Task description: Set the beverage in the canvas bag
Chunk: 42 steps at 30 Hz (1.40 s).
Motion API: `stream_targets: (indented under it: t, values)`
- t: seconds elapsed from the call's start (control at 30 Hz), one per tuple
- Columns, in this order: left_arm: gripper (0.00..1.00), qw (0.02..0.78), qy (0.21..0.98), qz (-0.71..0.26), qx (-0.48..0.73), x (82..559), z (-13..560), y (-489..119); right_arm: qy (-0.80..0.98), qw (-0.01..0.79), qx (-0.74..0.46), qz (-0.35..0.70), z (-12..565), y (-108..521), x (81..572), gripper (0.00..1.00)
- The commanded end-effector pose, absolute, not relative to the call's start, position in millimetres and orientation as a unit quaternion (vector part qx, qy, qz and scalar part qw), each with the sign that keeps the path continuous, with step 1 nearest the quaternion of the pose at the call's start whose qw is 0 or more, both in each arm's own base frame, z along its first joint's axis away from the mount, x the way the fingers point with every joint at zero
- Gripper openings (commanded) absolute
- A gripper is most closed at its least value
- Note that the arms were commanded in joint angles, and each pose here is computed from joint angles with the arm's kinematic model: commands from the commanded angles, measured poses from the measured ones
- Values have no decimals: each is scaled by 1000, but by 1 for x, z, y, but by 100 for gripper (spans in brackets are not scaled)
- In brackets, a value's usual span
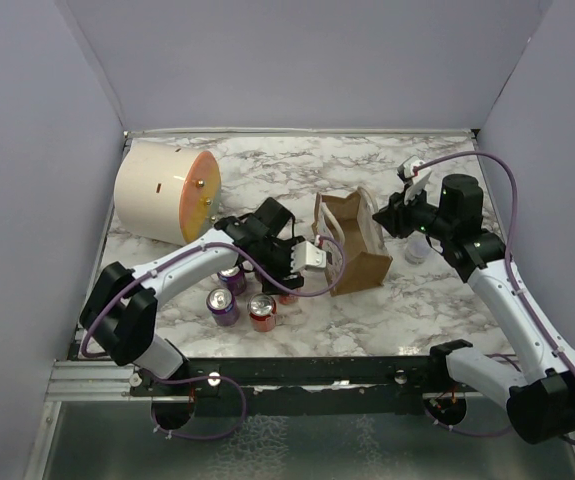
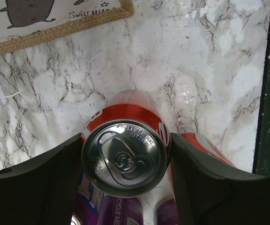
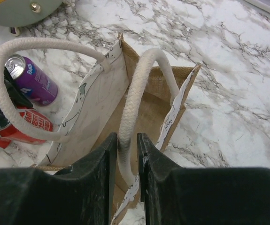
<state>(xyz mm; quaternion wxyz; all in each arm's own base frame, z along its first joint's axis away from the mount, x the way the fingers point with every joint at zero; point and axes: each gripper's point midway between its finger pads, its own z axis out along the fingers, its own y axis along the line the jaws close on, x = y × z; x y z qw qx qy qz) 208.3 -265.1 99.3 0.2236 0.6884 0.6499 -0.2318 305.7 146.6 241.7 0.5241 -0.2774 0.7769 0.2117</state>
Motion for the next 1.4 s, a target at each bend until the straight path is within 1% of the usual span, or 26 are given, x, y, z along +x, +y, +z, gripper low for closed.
stream_targets:
  t: [0.0,0.07,0.13,0.2,0.3,0.33,0.57,0.67,0.73,0.93,1.07,1.2,1.27,1.37]
  values:
    - [27,282,598,-273,699,201,162,-285,759,540,-289,219,251,149,308,21]
    - [16,292,588,-273,702,201,181,-286,759,539,-290,222,251,150,308,17]
    - [6,303,582,-272,704,200,202,-286,758,539,-291,224,251,150,308,13]
    - [0,318,574,-268,705,200,226,-285,758,538,-291,227,250,151,308,8]
    - [0,354,566,-262,697,202,267,-286,758,536,-292,232,250,152,308,2]
    - [0,368,565,-261,691,203,282,-286,756,536,-293,235,250,153,307,1]
    - [0,500,550,-251,620,222,397,-295,754,535,-293,244,252,155,306,1]
    - [0,544,550,-257,579,235,432,-303,753,535,-294,247,253,155,305,1]
    - [0,562,550,-267,557,244,446,-312,753,535,-291,247,253,154,305,1]
    - [0,591,567,-294,493,281,456,-342,757,538,-280,245,251,151,305,1]
    - [0,596,597,-292,451,310,439,-356,761,543,-266,236,250,146,306,1]
    - [0,587,623,-289,428,327,414,-364,768,548,-248,222,249,139,310,1]
    - [0,579,635,-289,422,332,400,-367,771,548,-241,218,248,137,312,3]
    - [0,566,650,-287,418,337,380,-370,773,549,-235,215,248,136,314,10]
